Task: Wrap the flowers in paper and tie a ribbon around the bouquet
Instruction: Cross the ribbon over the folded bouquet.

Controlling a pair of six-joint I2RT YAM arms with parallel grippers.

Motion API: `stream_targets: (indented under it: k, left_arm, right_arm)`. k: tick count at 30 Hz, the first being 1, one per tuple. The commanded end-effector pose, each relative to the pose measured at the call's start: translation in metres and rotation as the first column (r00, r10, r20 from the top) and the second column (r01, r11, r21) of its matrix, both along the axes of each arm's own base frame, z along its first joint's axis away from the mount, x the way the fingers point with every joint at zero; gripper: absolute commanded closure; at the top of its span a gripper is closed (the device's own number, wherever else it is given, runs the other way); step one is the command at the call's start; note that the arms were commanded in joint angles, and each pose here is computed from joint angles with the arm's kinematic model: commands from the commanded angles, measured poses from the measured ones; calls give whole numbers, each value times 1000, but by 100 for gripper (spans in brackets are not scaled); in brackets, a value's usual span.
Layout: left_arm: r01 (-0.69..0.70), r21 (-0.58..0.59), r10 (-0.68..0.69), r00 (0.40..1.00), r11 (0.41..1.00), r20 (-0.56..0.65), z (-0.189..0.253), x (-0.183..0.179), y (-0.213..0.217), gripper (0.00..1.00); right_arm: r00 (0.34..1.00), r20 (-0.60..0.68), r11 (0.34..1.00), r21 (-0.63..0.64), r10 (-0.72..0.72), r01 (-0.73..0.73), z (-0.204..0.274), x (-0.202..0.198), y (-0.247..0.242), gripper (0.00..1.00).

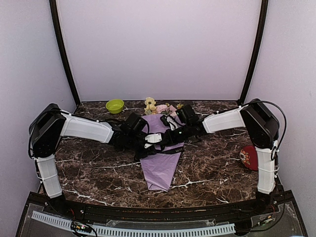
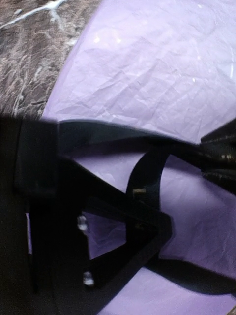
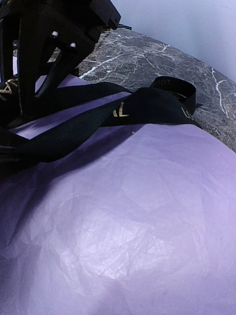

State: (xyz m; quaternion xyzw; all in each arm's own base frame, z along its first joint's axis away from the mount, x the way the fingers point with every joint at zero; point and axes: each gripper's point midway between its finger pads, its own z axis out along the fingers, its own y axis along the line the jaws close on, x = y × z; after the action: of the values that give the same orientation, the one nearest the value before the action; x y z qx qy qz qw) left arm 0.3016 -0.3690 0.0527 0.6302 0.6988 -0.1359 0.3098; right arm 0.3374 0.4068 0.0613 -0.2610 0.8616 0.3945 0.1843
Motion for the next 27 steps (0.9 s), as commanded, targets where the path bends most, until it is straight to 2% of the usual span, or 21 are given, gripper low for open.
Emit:
stream_targets:
  k: [1,8,16,22,27]
  left_arm:
    - [-8,3,8,996,1000,89,13,9,-4,98]
    - [-46,-114,67,981,992,180,55,12,-2,100]
    - [8,-262,53,973,965,224,111,-7,-1,100]
    - [0,-308,71,973,951,219,124,-10,1,100]
    - [-46,-285,108,973,958,204,114,-1,0,100]
  right_arm:
    - [999,26,1000,-3,19,-19,6,0,4,100]
    - [998,19,997,-50,55,-54,1,-10,-5,96]
    - [977,30,972,-114,211,-206,-2,-34,-16,84]
    - [930,45,928,-98,366,-360,6,-66,-20,84]
    - [886,64,888,-45,460,-458,21,-84,-20,84]
